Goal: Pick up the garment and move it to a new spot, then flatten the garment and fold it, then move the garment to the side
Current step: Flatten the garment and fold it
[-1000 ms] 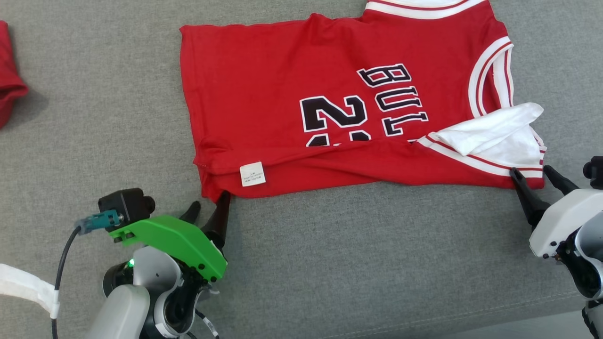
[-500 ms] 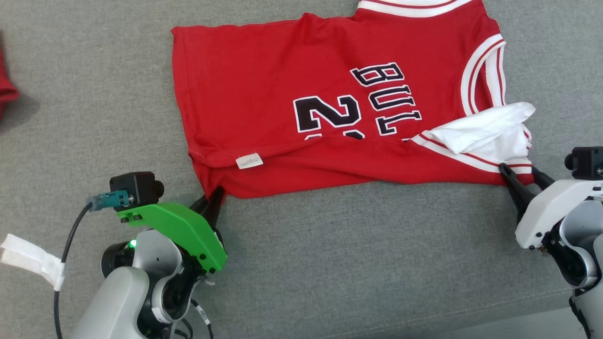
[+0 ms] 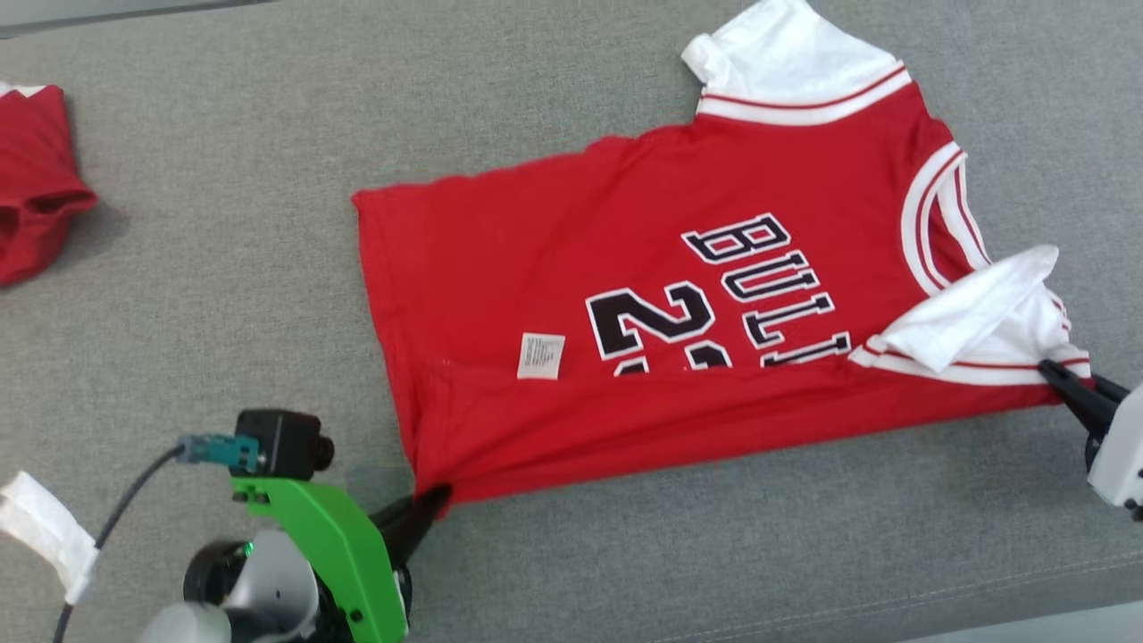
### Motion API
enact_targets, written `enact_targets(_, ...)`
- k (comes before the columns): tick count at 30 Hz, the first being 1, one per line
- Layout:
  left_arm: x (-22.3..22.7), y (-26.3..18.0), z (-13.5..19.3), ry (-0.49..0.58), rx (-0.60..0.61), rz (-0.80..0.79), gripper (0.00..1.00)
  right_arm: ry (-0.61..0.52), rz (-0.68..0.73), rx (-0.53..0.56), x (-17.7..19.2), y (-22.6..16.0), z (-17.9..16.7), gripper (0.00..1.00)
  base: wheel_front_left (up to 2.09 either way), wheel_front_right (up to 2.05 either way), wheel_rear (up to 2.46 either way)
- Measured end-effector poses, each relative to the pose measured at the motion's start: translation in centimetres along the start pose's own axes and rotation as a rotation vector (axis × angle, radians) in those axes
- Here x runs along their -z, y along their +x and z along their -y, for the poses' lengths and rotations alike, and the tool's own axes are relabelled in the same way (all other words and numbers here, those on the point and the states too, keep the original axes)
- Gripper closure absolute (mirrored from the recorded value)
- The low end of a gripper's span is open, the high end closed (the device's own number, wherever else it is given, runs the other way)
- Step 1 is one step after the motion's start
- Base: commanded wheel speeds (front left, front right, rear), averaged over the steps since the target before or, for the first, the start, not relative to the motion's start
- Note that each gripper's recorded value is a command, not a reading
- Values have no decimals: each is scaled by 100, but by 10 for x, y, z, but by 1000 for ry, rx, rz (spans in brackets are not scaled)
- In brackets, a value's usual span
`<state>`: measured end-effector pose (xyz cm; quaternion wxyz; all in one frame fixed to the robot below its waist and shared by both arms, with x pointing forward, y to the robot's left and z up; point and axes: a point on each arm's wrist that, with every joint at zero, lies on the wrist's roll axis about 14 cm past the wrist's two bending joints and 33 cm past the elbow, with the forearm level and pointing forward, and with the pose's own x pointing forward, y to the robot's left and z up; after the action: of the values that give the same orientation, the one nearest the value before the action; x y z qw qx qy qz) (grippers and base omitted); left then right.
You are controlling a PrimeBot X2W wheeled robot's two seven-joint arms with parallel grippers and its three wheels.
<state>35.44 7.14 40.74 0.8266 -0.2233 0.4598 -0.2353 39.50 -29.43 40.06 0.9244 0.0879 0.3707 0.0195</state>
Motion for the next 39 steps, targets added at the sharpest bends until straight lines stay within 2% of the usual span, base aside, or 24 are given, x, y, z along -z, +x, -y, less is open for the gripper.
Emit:
enact_targets(5,55,-12,15,-74,35,-93,100,15,-120,-49,34,-20,-5,100,0,0,0)
enact_targets(6,64,-13,16,-91,36,-102,89,16,-120,-48,36,-21,-4,89,0,0,0)
enact_targets(7,67,-13,16,-104,31,-98,51,13,-121,-47,38,-22,-4,58,0,0,0)
enact_targets(8,69,-12,16,-111,22,-85,0,4,-128,-46,41,-23,-4,0,0,0,0)
enact_targets(11,65,-13,7,-108,-25,-35,0,-23,-121,-26,43,-22,1,0,0,0,0)
enact_targets(14,57,-17,-2,-95,-61,-1,0,-55,-84,-11,28,-21,6,0,0,0,0)
enact_targets(18,18,-23,-31,2,-163,105,0,-119,70,-20,-34,-15,1,0,0,0,0)
enact_targets(22,-49,-13,-34,109,-190,272,0,-234,193,-47,-102,5,-22,0,0,0,0)
enact_targets(25,-75,11,-26,123,-160,304,0,-287,228,-86,-136,33,-50,0,0,0,0)
enact_targets(29,-98,40,-34,196,-179,307,0,-342,230,-88,-167,81,-74,0,0,0,0)
enact_targets(33,-102,60,-41,223,-189,288,0,-362,195,-86,-173,132,-92,0,0,0,0)
enact_targets(39,-97,69,-52,225,-208,258,0,-385,100,-99,-148,192,-112,0,0,0,0)
